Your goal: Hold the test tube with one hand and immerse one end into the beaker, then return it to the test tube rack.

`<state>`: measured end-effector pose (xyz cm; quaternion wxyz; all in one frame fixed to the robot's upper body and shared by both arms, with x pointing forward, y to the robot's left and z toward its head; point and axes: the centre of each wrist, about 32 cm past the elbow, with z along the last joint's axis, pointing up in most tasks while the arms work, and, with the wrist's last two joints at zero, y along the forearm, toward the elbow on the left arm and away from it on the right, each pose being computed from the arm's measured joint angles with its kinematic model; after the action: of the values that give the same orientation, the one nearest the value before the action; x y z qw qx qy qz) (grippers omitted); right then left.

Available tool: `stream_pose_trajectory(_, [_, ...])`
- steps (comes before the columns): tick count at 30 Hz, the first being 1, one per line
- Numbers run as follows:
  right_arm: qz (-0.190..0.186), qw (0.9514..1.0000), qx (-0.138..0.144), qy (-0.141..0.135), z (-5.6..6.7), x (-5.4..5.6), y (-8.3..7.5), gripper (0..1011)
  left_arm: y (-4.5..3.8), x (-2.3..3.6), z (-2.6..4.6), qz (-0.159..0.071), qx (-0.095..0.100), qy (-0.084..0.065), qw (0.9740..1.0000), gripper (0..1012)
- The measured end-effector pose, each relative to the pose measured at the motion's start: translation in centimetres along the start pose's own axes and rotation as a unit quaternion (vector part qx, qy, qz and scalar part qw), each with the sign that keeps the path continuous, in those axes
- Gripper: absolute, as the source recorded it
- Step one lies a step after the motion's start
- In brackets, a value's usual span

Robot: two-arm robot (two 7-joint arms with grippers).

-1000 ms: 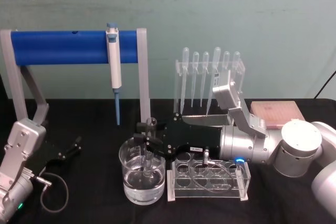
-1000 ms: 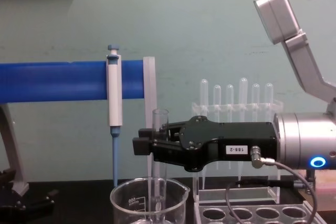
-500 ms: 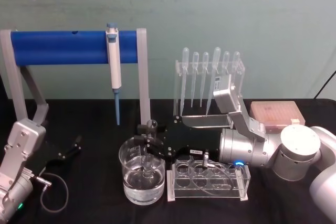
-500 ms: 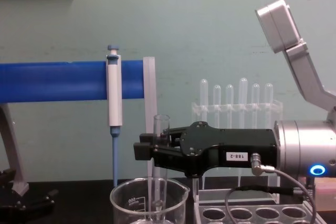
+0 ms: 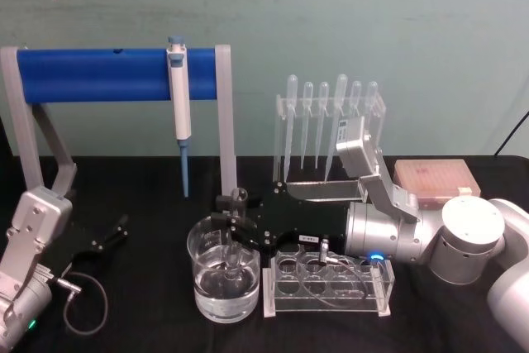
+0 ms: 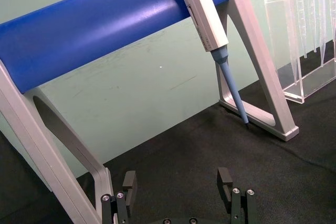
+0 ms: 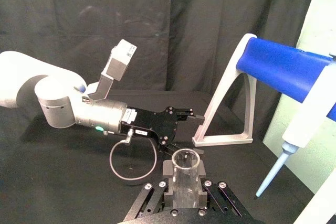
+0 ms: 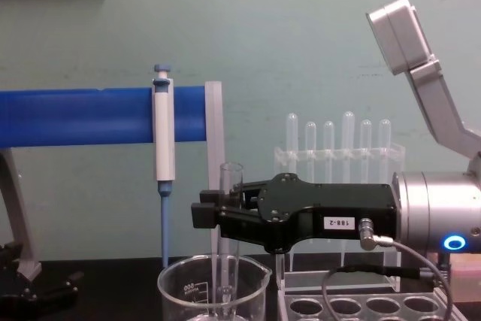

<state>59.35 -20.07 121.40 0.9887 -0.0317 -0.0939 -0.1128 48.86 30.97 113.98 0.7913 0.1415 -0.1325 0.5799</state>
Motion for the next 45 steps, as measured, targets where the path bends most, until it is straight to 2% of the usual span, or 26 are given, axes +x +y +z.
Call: stream_pose_trajectory(45, [0.0,1.0,-0.001,0.0,0.06,0.02,-0.01,224,0.0,0.0,0.0,0.0,0.0,0.0,1.0,1000])
